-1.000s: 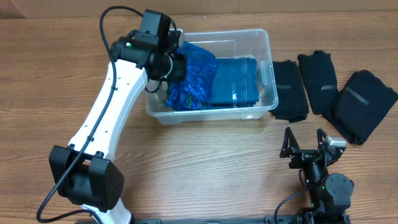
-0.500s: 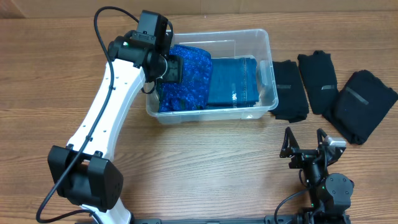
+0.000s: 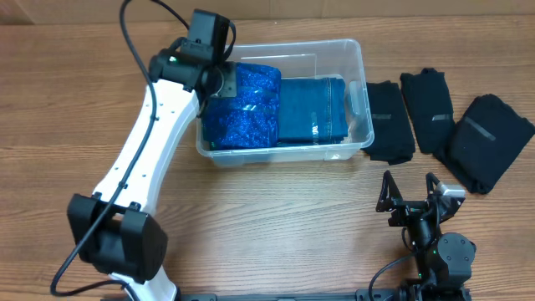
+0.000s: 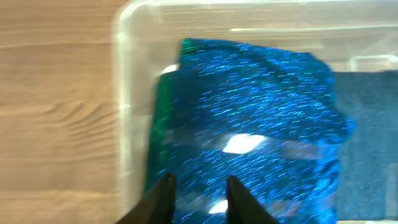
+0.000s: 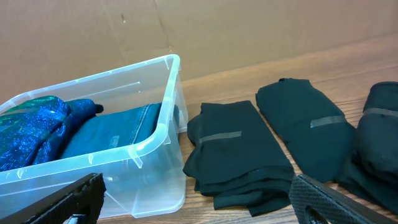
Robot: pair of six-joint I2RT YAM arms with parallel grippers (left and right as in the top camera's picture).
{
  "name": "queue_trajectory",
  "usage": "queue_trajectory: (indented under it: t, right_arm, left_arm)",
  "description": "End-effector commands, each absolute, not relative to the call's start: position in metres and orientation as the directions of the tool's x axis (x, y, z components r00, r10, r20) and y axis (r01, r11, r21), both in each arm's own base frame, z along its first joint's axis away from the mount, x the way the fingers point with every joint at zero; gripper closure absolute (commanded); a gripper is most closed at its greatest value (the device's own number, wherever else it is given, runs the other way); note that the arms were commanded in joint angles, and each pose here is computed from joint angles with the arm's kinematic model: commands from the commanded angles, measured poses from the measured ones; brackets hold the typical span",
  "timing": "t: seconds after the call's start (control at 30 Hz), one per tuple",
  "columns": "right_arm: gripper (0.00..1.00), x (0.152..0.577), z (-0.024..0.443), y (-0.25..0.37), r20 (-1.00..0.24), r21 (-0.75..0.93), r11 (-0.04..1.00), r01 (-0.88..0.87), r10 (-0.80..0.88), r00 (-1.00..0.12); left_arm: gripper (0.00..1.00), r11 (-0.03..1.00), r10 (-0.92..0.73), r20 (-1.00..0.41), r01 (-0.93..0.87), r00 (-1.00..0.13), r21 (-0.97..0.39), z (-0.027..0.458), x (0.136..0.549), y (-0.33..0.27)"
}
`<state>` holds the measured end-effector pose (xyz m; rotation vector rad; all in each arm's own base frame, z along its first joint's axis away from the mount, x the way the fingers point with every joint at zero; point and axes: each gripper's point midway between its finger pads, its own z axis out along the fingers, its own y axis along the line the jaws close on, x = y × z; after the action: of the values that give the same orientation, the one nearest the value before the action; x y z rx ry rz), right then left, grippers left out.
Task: Pack container
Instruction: 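Carry the blue cloth with the left gripper into the bin's left half, then release the cloth and raise the left arm away from the bin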
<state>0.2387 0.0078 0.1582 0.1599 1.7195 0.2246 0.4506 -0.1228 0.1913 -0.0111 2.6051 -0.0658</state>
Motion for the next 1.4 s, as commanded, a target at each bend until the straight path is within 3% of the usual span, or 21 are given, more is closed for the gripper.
queue_trajectory:
  t: [0.0, 0.17, 0.27, 0.33, 0.43, 0.5, 0.6, 0.87, 1.1, 1.2, 1.27, 1.37]
  right_arm:
    - [0.0, 0.239, 0.16, 0.007, -0.961, 0.238, 0.971, -0.018, 0.232, -0.149]
    - [0.0, 0.239, 0.16, 0.007, -0.961, 0.238, 0.971, -0.018, 0.232, -0.149]
    - [0.0, 0.239, 0.16, 0.007, -0.961, 0.238, 0.971, -0.018, 0.232, -0.149]
    - [0.0, 0.239, 0.16, 0.007, -0.961, 0.238, 0.971, -0.018, 0.232, -0.149]
    - [0.0, 0.239, 0.16, 0.007, -0.961, 0.238, 0.971, -0.018, 0.232, -0.149]
    - [0.0, 0.239, 0.16, 0.007, -0.961, 0.238, 0.971, -0.018, 0.232, -0.149]
    - [0.0, 0.239, 0.16, 0.007, -0.961, 0.238, 0.971, -0.018, 0.232, -0.149]
    - [0.0, 0.239, 0.16, 0.007, -0.961, 0.238, 0.971, -0.018, 0.232, -0.149]
    - [0.0, 0.239, 0.16, 0.007, -0.961, 0.238, 0.971, -0.018, 0.232, -0.149]
    - [0.0, 0.239, 0.16, 0.007, -0.961, 0.238, 0.971, -0.018, 0.232, -0.149]
    - [0.0, 0.239, 0.16, 0.007, -0.961, 0.238, 0.971, -0.019, 0.232, -0.148]
    - [0.0, 0.239, 0.16, 0.007, -0.961, 0.238, 0.971, -0.018, 0.232, -0.149]
  left_arm:
    - [0.75, 0.983, 0.094, -0.397, 0.148, -0.913, -0.108, 0.127, 0.456, -0.166]
    - [0.65, 0.991, 0.097, -0.216, 0.114, -0.972, -0.07, 0.047, 0.444, -0.168]
    - [0.64, 0.999, 0.04, -0.166, 0.042, -0.985, -0.008, 0.033, 0.437, -0.152]
    - [0.59, 0.999, 0.032, -0.205, 0.027, -0.978, 0.028, 0.055, 0.442, -0.143]
    - [0.32, 0.999, 0.013, -0.347, 0.024, -0.938, -0.026, 0.145, 0.45, -0.144]
    - [0.24, 0.997, -0.003, -0.463, 0.034, -0.886, -0.071, 0.209, 0.449, -0.144]
    - [0.18, 0.99, -0.019, -0.553, 0.061, -0.833, -0.126, 0.268, 0.432, -0.144]
    - [0.15, 0.99, -0.112, -0.536, -0.045, -0.836, -0.137, 0.295, 0.4, -0.103]
    - [0.15, 0.961, -0.275, -0.505, -0.244, -0.818, -0.127, 0.309, 0.373, -0.019]
    - [0.1, 0.937, -0.342, -0.568, -0.319, -0.749, -0.143, 0.341, 0.345, 0.017]
    - [0.0, 0.921, -0.371, -0.605, -0.363, -0.704, -0.142, 0.357, 0.327, 0.033]
    - [0.0, 0.905, -0.388, -0.634, -0.405, -0.669, -0.127, 0.372, 0.299, 0.046]
